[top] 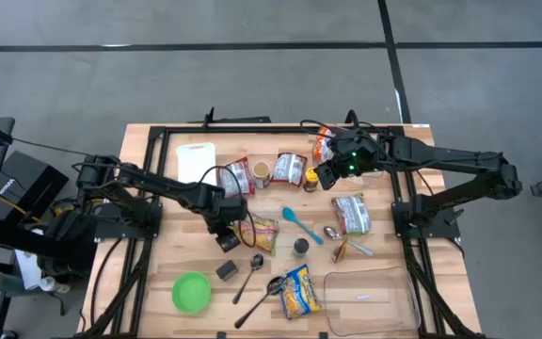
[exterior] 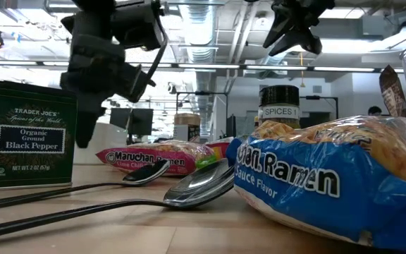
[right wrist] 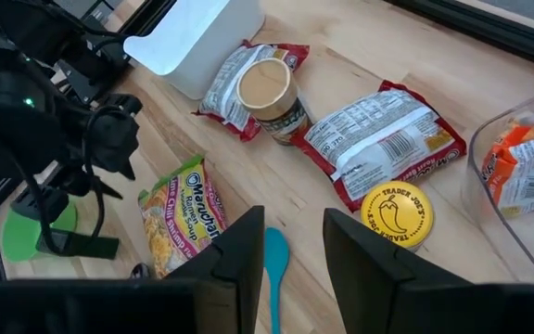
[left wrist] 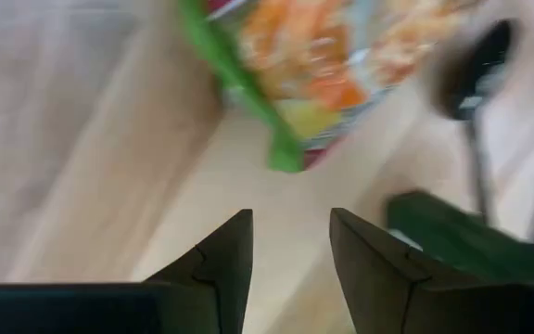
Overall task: Pick & Place Food Item
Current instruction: Put the left green noodle pack into the top transparent bin
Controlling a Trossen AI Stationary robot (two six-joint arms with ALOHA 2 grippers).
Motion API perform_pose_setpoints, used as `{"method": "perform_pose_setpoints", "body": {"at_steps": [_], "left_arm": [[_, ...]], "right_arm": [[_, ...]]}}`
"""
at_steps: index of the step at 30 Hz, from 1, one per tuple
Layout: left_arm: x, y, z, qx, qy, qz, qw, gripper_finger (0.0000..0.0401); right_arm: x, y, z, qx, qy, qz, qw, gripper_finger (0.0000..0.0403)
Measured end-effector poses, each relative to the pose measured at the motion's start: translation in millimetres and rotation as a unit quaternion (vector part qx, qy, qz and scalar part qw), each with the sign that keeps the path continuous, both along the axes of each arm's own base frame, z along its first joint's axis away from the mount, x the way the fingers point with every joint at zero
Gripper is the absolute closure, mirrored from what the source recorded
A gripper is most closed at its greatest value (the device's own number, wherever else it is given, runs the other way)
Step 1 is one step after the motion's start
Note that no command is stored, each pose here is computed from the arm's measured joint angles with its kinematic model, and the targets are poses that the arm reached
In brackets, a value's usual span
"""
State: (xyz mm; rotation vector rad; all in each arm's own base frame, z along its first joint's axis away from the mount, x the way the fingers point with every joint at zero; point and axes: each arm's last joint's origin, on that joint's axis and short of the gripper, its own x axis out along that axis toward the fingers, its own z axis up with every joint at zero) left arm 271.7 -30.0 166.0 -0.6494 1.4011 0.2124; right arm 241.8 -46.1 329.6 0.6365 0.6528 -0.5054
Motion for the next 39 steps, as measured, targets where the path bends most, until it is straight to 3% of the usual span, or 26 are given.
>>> {"method": "perform_pose_setpoints", "body": {"at_steps": [3,12,19,25,30,39], "left_arm": [[-1.5,-4.4,-2.0,0.025,0.000,0.001,1.000,0.0261],[-3.5,-8.3,4.0,0.038,-0.017,-0.004,0.999,0.0261],[-18.8,-3.5,47.5,0.063,-0.108,0.027,0.992,0.0261],[-39.9,3.8,87.9,0.106,-0.207,0.101,0.967,0.0261],[-57.4,7.9,87.4,0.060,-0.276,0.163,0.945,0.0261],[-85.5,10.1,30.4,-0.048,-0.304,0.251,0.918,0.0261]], "right_arm": [[0.0,0.0,0.0,-0.001,0.000,0.001,1.000,0.0295],[-0.1,0.0,-0.1,-0.001,0.001,0.001,1.000,0.0295],[-0.2,1.6,-0.6,-0.003,0.005,0.006,1.000,0.0295],[0.7,3.2,-0.2,-0.009,0.003,0.015,1.000,0.0295],[1.0,3.9,0.0,-0.009,0.001,0.017,1.000,0.0295],[2.0,6.3,0.6,-0.010,-0.003,0.022,1.000,0.0295]]}}
